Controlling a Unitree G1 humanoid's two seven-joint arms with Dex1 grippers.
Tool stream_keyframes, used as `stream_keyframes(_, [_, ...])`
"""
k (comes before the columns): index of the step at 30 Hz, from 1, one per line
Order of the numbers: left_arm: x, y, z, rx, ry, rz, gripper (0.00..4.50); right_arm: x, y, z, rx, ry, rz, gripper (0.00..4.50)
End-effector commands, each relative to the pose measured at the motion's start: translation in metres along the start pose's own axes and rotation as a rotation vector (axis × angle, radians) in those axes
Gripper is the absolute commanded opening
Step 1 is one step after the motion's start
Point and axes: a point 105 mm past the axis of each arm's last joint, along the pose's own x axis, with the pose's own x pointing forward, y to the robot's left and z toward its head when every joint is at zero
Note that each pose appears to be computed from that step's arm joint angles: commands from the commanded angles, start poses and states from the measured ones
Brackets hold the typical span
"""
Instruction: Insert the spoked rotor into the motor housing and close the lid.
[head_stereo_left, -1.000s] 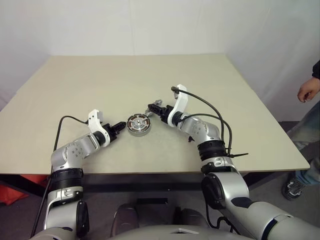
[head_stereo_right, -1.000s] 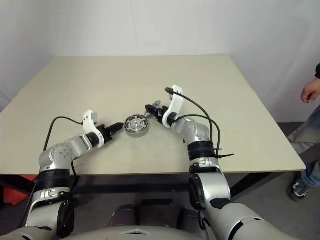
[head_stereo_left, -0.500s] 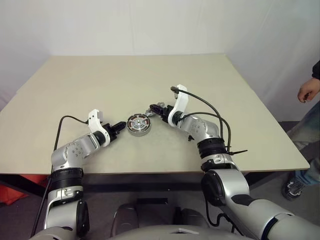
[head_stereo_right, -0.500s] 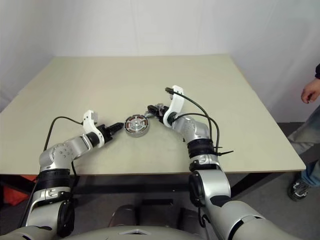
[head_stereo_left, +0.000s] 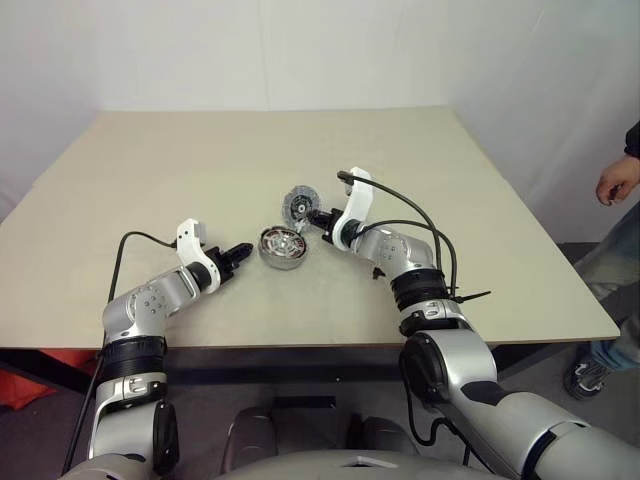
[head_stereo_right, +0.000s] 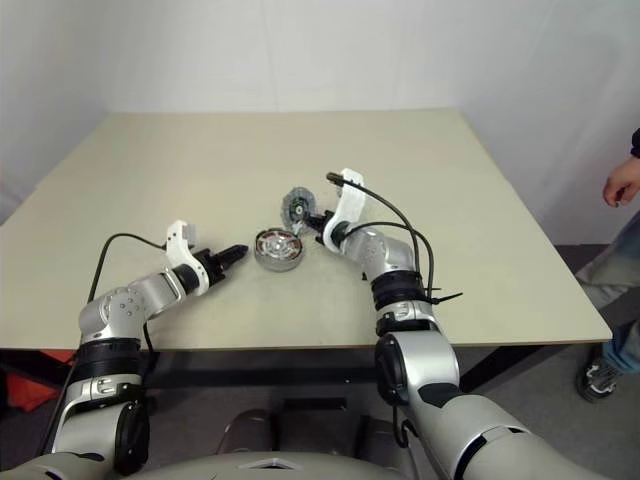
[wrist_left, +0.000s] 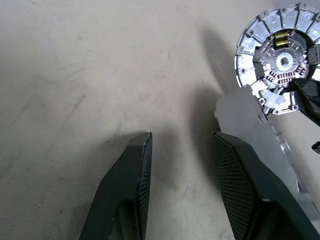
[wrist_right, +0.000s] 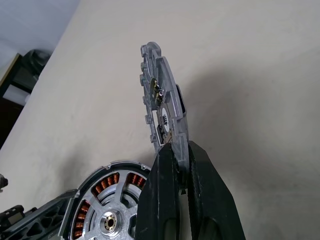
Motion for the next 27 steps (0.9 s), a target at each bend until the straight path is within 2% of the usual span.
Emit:
stream_keyframes(1, [-0.001, 0.007, 0.001, 0.011, -0.003, 0.036, 2.02, -0.003, 0.008, 0.016, -0.032, -0.056, 0.034, 0.02])
stream_keyframes(9, [-0.001, 0.008, 0.001, 0.013, -0.002, 0.036, 2.02, -0.013, 0.030, 0.029, -0.094, -0.125, 0.195, 0.02])
stream_keyframes(15, [-0.001, 0.008, 0.001, 0.016, -0.001, 0.035, 2.02, -0.035, 0.049, 0.048, -0.250, -0.231, 0.343, 0.02])
stream_keyframes(20, [-0.001, 0.008, 0.001, 0.017, -0.001, 0.034, 2.02, -0.036, 0.044, 0.042, -0.473, -0.229, 0.311, 0.02])
stream_keyframes(27, [-0.001, 0.006, 0.001, 0.016, -0.003, 0.030, 2.02, -0.026, 0.037, 0.030, -0.450, -0.195, 0.241, 0.02])
